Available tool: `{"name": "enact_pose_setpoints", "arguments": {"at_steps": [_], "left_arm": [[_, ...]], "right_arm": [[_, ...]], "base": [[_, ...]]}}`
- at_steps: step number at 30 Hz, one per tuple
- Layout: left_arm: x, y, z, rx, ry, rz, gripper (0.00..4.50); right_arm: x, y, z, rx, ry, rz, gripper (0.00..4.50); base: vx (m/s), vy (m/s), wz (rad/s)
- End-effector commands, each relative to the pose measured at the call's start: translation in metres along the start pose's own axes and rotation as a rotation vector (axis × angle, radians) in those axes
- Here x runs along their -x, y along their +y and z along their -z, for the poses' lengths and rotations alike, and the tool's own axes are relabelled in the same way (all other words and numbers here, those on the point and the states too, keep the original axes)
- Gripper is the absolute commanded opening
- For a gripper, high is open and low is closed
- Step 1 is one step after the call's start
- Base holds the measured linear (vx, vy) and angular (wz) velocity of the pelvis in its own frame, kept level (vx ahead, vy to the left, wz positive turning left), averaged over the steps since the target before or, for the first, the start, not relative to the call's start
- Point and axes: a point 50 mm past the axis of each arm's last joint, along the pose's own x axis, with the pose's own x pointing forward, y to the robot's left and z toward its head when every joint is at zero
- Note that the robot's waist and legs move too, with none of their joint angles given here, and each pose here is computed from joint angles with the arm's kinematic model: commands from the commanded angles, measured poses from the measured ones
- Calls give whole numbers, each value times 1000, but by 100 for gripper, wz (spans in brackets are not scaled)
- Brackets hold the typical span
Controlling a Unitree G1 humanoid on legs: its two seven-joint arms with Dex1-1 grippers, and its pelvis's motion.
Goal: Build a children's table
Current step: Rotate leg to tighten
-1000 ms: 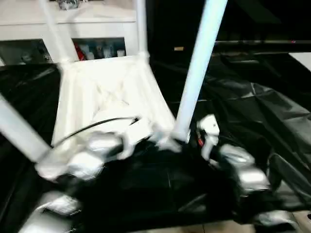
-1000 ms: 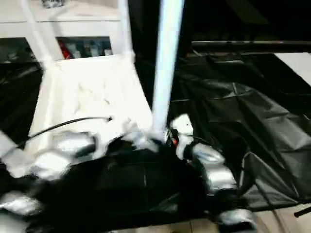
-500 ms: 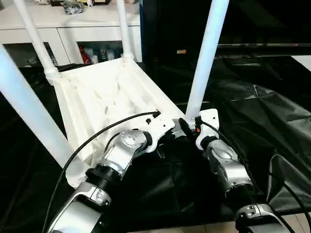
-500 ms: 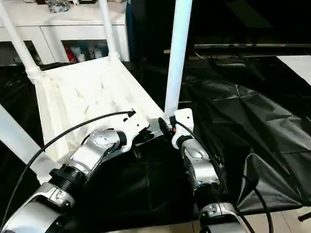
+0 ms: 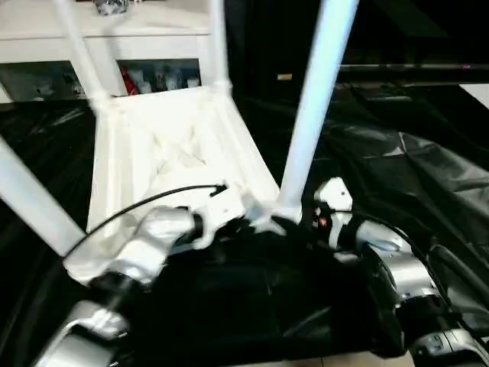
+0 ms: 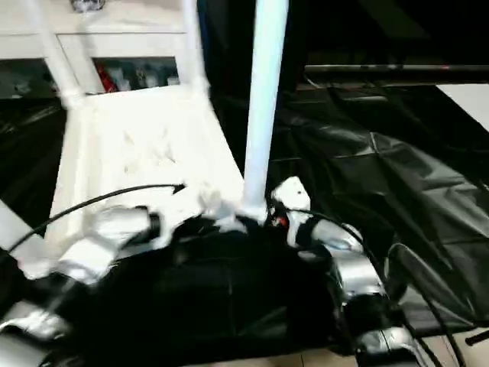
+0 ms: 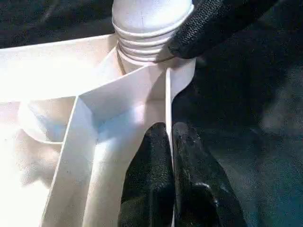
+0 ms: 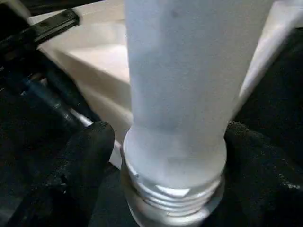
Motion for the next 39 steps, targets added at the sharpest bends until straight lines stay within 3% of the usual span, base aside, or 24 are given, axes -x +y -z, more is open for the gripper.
{"name": "enact_pose_setpoints", "arguments": {"at_steps": [1, 5, 11, 13, 23, 27, 31, 34, 36, 39], "left_arm": [[0, -9, 4, 19, -37, 60, 0], [3, -11, 6, 22, -42, 81, 0], [6, -12, 7, 29, -37, 88, 0], [6, -11, 7, 29, -37, 88, 0], [3, -9, 13, 52, 7, 34, 0], [-11, -7, 11, 102, 8, -51, 0], [-48, -4, -3, 201, 38, -219, 0], [-59, -2, -8, 222, 49, -279, 0], [-65, 0, -12, 221, 50, -314, 0], [-67, 0, -15, 214, 41, -311, 0]], "right_arm": [[-4, 6, -2, 7, 4, -60, 381], [-9, 7, -1, 8, 4, -55, 381], [-12, 8, -1, 6, 10, -75, 335], [-12, 7, -2, 8, 11, -73, 301], [-11, 4, 2, 2, 19, -15, 274], [-15, -2, 11, -38, 38, 167, 274], [-38, 2, 25, -212, 69, 549, 274], [-49, 8, 27, -242, 103, 613, 274], [-59, 14, 24, -182, 120, 573, 274], [-63, 15, 19, -189, 85, 556, 274]], "base": [[0, 0, 0], [0, 0, 0], [0, 0, 0], [0, 0, 0], [0, 0, 0], [0, 0, 0], [0, 0, 0], [0, 0, 0], [0, 0, 0], [0, 0, 0]]}}
